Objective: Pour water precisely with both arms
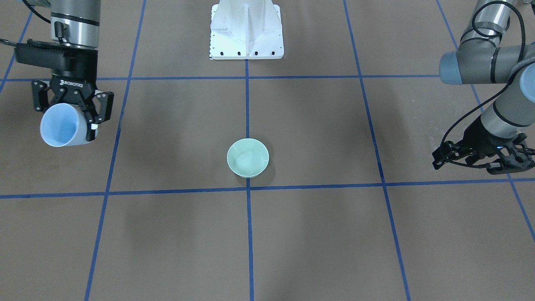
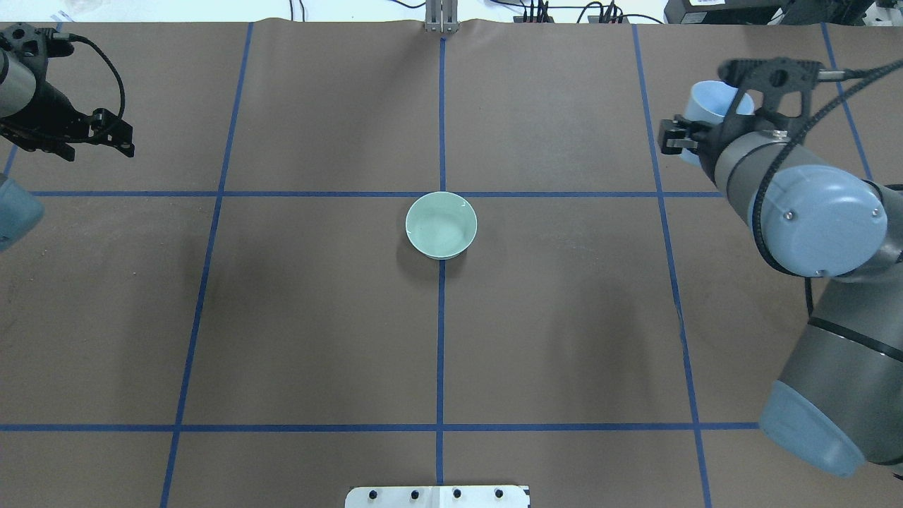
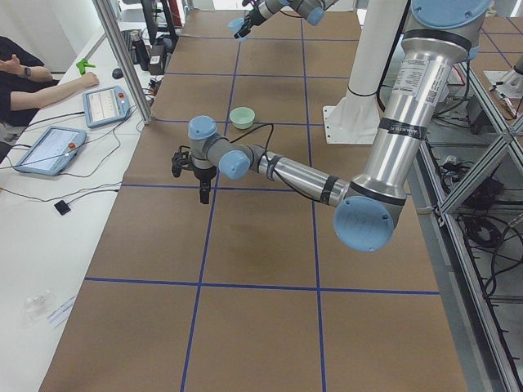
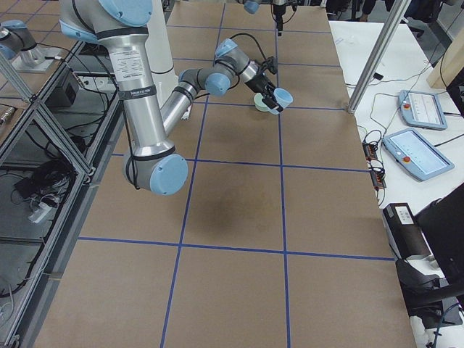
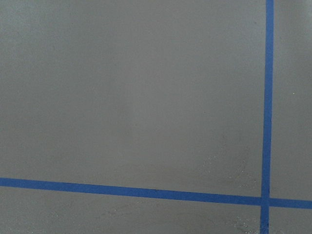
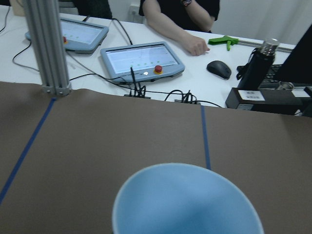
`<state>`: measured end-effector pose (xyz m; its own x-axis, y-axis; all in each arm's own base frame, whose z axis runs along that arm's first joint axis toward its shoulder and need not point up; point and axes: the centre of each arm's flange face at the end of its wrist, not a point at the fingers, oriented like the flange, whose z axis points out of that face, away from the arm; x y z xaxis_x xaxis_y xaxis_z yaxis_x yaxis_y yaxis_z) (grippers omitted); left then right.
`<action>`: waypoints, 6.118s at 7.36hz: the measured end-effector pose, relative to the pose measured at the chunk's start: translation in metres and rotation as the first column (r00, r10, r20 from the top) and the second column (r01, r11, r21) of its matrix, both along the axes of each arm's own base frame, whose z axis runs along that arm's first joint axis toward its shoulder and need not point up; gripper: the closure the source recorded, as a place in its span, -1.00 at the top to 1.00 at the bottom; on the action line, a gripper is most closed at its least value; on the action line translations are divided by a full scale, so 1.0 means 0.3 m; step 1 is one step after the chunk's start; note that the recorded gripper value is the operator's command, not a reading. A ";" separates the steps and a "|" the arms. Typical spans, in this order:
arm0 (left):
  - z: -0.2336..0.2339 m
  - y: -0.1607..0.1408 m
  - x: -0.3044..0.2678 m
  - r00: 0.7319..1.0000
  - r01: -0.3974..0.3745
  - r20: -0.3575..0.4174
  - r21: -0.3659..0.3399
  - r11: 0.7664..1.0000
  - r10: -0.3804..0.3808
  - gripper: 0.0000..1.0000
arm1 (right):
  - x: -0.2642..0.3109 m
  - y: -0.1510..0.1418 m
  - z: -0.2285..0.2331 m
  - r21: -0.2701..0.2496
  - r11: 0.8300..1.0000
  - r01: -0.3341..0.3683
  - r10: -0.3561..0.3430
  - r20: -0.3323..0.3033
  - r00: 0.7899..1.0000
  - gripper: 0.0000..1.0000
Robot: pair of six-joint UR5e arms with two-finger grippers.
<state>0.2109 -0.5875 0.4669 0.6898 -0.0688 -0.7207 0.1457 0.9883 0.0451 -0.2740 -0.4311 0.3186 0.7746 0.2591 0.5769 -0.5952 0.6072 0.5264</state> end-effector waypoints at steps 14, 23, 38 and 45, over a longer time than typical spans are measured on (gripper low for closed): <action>0.006 0.001 0.002 1.000 0.000 0.002 -0.004 1.000 0.000 1.00 | -0.369 0.650 0.708 0.204 0.963 -0.178 0.174 0.037 0.984 -1.00; 0.001 0.000 0.002 1.000 0.001 0.000 -0.003 1.000 -0.001 1.00 | -0.423 0.679 0.774 0.269 0.951 -0.152 0.158 0.001 0.987 1.00; -0.013 -0.005 0.004 1.000 0.000 -0.003 0.004 1.000 0.000 1.00 | -0.436 0.770 0.784 0.315 0.944 -0.096 0.100 0.001 0.995 1.00; -0.005 0.000 -0.001 1.000 0.001 -0.001 0.002 1.000 -0.001 1.00 | -0.389 0.861 0.790 0.330 0.944 -0.018 0.026 -0.019 0.999 1.00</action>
